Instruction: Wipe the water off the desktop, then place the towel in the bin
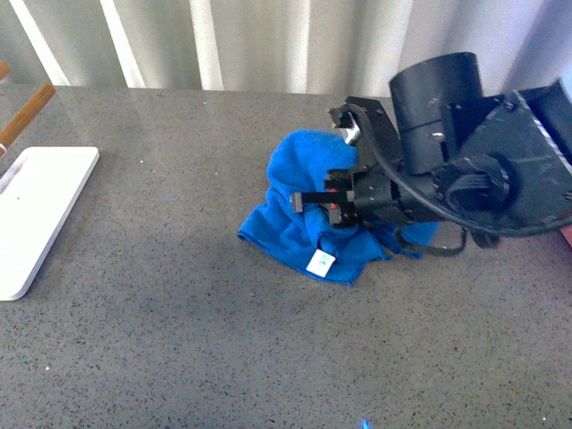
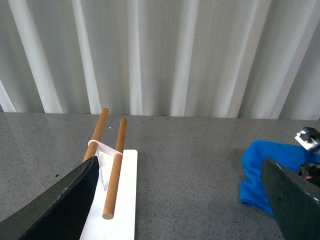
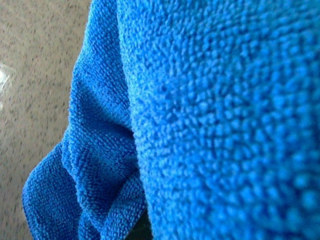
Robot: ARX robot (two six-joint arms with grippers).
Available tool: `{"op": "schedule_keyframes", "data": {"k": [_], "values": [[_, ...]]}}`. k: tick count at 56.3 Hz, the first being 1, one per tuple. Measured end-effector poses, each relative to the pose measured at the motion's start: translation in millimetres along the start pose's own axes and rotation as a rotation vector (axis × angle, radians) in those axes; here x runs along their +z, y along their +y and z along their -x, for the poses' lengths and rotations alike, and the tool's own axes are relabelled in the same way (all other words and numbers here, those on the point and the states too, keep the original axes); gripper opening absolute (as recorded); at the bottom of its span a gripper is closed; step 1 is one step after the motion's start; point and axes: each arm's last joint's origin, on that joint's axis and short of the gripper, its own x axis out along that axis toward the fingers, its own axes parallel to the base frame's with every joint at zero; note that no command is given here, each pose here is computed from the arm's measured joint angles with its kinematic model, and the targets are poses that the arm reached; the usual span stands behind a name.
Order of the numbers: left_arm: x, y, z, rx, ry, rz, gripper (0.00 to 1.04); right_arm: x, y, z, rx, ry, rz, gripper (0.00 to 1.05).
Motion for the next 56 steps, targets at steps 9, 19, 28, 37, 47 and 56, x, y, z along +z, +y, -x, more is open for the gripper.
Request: {"op": "schedule_keyframes", "data": {"k": [9, 19, 28, 37, 47, 56], "values": [[0, 0, 0, 0.000, 0.000, 0.000, 0.98, -18, -27, 42, -0.074, 0.019, -0.048, 0.04], [0, 0, 0, 0.000, 0.000, 0.000, 0.98, -12, -51, 82, -0.145, -0.024, -0.044, 0.04], [0, 0, 0, 0.000, 0.000, 0.000, 0.98, 8, -49, 99, -0.154, -0.074, 0.012, 0.04], [0, 0, 0, 0.000, 0.000, 0.000, 0.98, 40, -40, 111, -0.208, -0.153, 0.117, 0.04], [0, 0, 0, 0.000, 0.000, 0.000, 0.98, 86, -34, 144, -0.283, -0.277, 0.179, 0.04], [0, 0, 0, 0.000, 0.000, 0.000, 0.98, 129, -33, 191, -0.377, -0.403, 0.236, 0.04]]}}
